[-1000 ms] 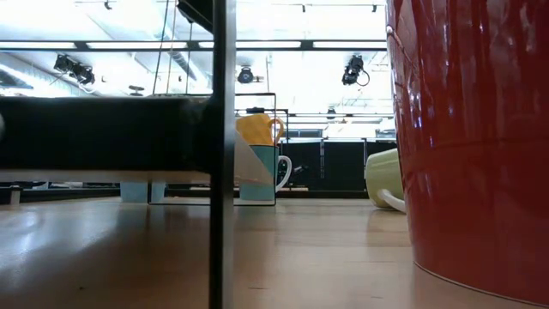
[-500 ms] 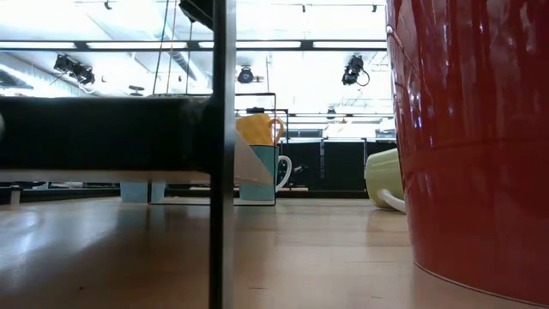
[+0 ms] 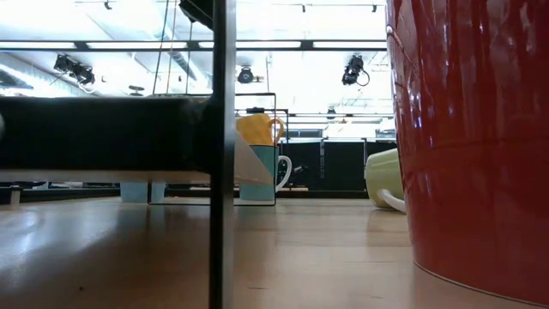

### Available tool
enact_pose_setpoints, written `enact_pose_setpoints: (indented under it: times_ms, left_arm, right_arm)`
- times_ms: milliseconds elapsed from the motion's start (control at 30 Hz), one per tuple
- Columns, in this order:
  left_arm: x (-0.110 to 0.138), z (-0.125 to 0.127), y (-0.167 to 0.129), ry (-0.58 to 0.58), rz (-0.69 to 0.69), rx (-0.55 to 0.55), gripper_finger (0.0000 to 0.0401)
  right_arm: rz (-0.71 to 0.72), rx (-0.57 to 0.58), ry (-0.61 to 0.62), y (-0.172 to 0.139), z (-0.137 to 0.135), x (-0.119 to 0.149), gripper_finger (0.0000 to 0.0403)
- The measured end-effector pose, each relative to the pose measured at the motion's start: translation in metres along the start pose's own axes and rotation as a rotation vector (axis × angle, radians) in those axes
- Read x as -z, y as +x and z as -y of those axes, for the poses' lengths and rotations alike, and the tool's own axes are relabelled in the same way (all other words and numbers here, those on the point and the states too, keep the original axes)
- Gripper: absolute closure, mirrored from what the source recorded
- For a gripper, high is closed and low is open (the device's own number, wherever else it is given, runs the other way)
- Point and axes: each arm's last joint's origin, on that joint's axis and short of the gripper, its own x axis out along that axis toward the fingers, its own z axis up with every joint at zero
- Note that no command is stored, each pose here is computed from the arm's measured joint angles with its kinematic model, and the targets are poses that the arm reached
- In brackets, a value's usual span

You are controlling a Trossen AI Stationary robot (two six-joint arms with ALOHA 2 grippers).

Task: Place coffee mugs
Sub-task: Put the yellow patterned mug on the shelf

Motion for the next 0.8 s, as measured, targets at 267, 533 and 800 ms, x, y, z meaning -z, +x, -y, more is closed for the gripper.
enact_pose_setpoints:
  times_ms: [267,533,800]
  left_arm:
    - [0.000,0.000,0.000,0.000,0.000,0.000,0.0220]
    - [0.000,0.000,0.000,0.000,0.003,0.000,0.0220]
    - [0.000,0.000,0.000,0.002,0.004,0.001,0.0220]
  right_arm:
    - [-0.003,0.046,-0.084,0.011,-0.005,-0.001,0.0289]
    - [-0.002,0.043,-0.124,0.011,-0.006,-0.001,0.0374]
    - [-0.015,-0.001,-0.195,0.001,-0.013,0.000,0.0370]
